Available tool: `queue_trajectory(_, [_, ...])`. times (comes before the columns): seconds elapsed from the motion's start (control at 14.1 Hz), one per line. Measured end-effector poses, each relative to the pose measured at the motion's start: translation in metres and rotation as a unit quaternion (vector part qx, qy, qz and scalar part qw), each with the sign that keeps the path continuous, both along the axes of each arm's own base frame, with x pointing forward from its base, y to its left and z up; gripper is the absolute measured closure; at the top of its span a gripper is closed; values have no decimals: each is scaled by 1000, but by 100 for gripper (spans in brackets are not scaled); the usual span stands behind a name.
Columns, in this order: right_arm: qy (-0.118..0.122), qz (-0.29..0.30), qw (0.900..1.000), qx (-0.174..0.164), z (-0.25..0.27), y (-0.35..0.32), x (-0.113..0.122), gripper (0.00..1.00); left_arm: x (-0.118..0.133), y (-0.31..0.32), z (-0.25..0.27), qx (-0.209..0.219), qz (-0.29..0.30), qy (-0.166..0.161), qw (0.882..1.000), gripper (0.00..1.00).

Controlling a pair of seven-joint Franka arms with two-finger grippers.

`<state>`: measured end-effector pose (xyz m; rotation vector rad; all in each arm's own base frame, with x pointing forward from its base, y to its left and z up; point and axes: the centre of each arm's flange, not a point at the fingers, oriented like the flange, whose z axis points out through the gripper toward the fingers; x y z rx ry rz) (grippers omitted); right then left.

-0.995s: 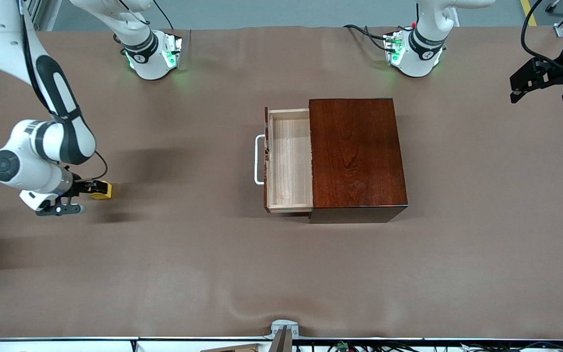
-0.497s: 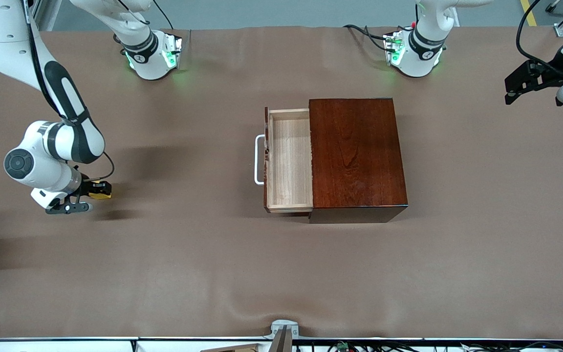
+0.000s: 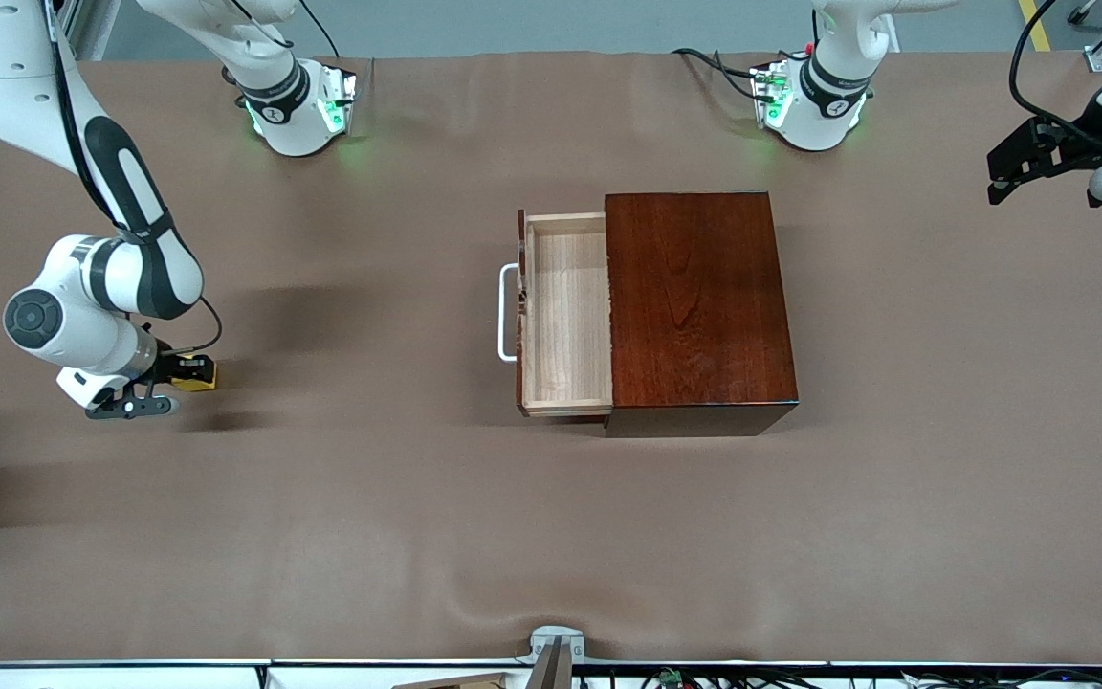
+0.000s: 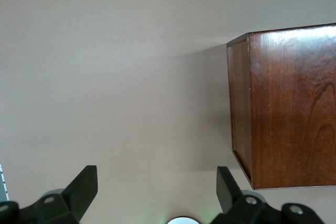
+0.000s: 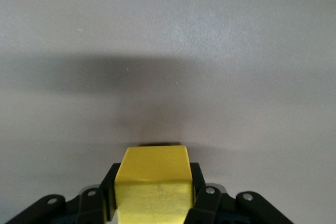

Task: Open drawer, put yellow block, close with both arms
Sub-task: 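Lower the right gripper over the yellow cube and grasp it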

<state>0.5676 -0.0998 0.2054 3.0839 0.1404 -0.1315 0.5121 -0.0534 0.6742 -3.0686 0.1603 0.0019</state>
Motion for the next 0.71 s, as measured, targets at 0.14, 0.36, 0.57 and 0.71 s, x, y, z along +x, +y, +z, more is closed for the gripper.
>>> queue_trajectory(0.14, [22,1,1000,3,18,3,6,44,0,0,0,0,0,0,1000,0])
queue_trajectory(0.36, [48,-2,999,9,59,4,24,44,0,1,0,0,1,0,1000,0])
queue_trajectory(0.57, [61,-11,998,28,92,13,39,44,0,3,0,0,3,0,1000,0])
queue_trajectory(0.71, [71,-19,996,43,108,25,46,44,0,4,0,0,4,0,1000,0])
